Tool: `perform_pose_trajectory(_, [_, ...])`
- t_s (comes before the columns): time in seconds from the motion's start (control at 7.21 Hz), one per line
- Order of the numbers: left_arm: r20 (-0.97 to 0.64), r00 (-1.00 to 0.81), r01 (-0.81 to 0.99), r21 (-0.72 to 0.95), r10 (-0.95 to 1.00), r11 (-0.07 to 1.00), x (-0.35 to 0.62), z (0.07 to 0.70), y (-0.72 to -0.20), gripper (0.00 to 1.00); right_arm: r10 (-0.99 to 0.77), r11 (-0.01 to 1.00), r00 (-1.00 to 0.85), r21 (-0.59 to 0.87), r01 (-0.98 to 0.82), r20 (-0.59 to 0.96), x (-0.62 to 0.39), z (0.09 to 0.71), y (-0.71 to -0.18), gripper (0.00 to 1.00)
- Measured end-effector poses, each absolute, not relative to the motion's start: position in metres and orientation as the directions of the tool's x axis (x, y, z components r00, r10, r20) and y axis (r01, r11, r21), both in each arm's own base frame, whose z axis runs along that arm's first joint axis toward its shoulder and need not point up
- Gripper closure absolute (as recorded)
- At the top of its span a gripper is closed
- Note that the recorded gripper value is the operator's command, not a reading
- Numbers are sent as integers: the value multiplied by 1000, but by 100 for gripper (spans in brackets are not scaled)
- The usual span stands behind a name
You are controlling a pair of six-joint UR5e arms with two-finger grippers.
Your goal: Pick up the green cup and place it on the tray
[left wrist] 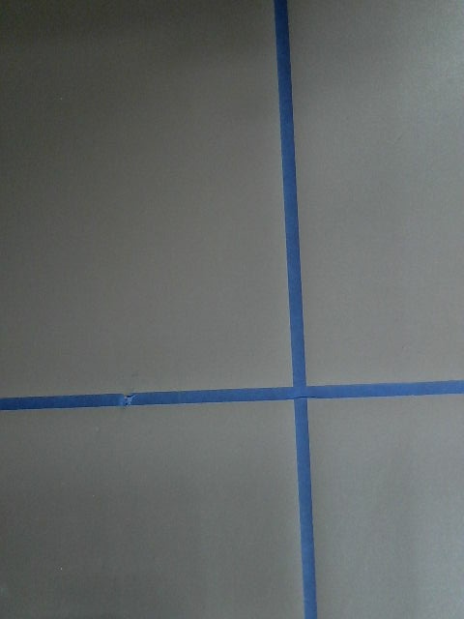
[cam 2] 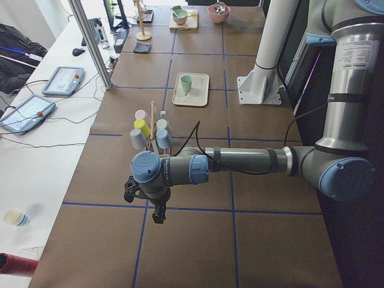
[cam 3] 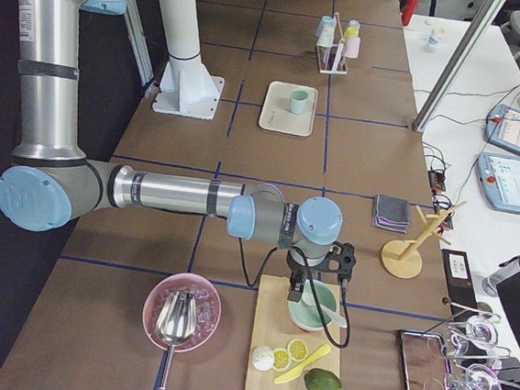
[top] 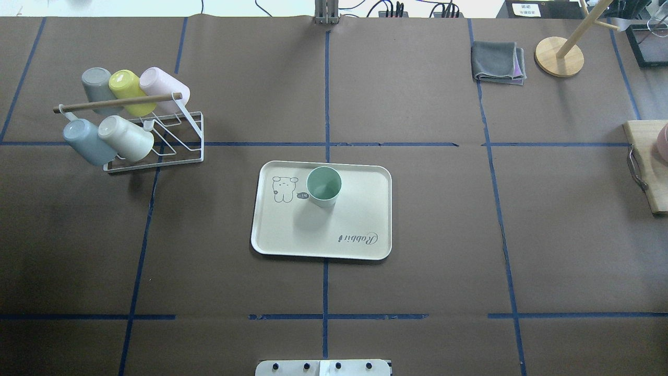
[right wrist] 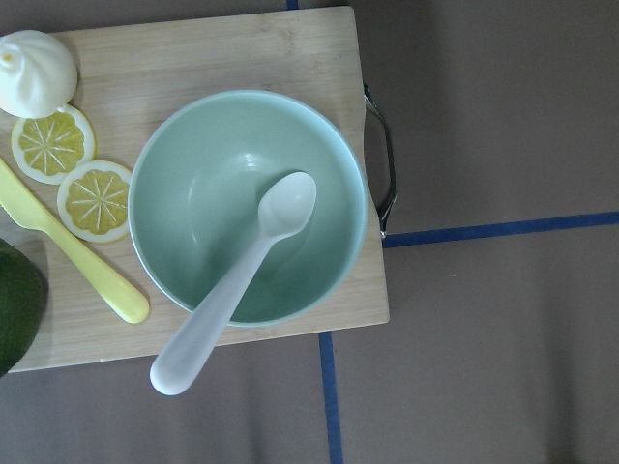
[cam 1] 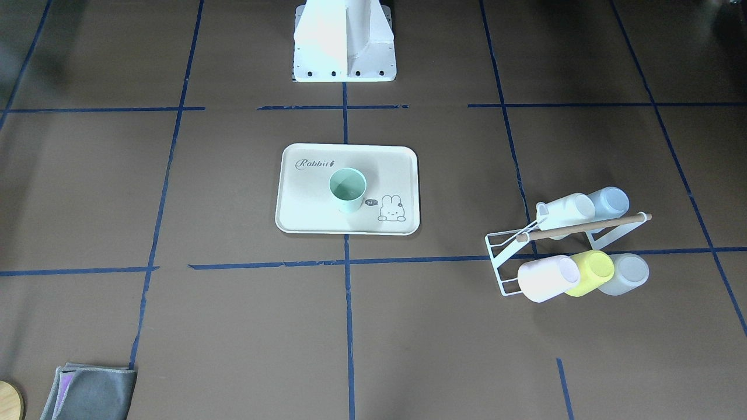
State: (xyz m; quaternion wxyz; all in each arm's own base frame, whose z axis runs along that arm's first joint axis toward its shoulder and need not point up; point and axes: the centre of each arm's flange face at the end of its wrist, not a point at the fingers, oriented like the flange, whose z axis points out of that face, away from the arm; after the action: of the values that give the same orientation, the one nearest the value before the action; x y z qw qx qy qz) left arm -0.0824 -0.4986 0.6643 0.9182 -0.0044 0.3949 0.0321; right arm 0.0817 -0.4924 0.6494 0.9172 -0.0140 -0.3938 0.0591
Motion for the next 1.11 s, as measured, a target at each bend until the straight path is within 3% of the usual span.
perform_pose_trajectory(1.11, [-725,686,-64,20,59,998,-82,663,-499,0,94,993,677,-18,-118,730,88,649,-483,0])
